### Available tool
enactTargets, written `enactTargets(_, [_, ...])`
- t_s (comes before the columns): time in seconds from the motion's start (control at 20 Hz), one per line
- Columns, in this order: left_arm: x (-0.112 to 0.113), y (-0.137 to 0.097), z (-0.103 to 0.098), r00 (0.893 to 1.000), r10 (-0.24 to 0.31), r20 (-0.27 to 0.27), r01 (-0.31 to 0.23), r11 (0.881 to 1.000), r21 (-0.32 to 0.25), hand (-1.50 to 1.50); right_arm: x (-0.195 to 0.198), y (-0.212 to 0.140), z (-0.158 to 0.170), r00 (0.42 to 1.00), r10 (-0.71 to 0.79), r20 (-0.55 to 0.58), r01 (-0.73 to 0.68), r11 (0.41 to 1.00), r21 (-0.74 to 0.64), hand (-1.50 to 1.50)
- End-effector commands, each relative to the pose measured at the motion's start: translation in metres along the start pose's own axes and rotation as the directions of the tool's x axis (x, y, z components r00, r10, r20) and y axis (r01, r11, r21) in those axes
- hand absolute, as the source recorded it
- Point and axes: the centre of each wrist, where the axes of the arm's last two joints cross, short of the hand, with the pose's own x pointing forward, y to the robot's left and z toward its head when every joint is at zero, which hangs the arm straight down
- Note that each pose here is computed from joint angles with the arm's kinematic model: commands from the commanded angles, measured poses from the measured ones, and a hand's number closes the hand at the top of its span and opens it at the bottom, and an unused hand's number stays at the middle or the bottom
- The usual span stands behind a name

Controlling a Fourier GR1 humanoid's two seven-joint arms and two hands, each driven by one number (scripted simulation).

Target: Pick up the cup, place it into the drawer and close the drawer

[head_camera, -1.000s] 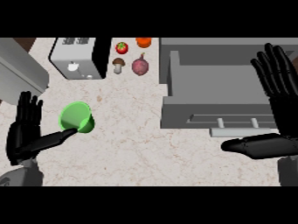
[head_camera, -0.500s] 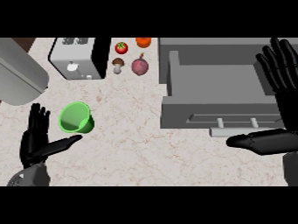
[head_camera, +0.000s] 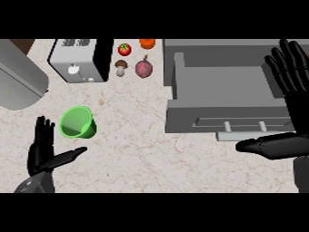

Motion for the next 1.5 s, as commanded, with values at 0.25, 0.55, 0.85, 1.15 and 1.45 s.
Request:
enactTargets(0.25, [0.003,0.002,-0.016,0.999,-0.001,0.05,0.001,1.0,0.001,-1.5,0.008,-0.011,-0.006,1.0,0.001,0.0,-0.001,1.0,0.023,-1.5])
enactTargets(0.55, [0.001,0.003,-0.014,0.999,0.008,0.049,-0.008,1.0,-0.016,-1.5,0.001,-0.009,-0.014,1.0,-0.002,0.009,0.002,1.0,0.008,-1.5])
enactTargets(0.85, [-0.005,-0.039,-0.011,0.995,0.069,0.067,-0.064,0.995,-0.071,-1.5,0.022,-0.007,-0.004,1.0,0.003,-0.001,-0.003,1.0,-0.003,-1.5])
enactTargets(1.15, [0.001,-0.038,-0.021,0.972,0.222,0.076,-0.207,0.964,-0.167,1.5,-0.003,-0.006,-0.002,1.0,0.008,-0.011,-0.008,1.0,0.01,-1.5])
enactTargets(1.45, [0.007,-0.042,-0.029,0.958,-0.068,0.28,0.064,0.998,0.022,1.5,0.009,-0.011,-0.007,1.0,0.02,0.002,-0.02,1.0,0.019,-1.5])
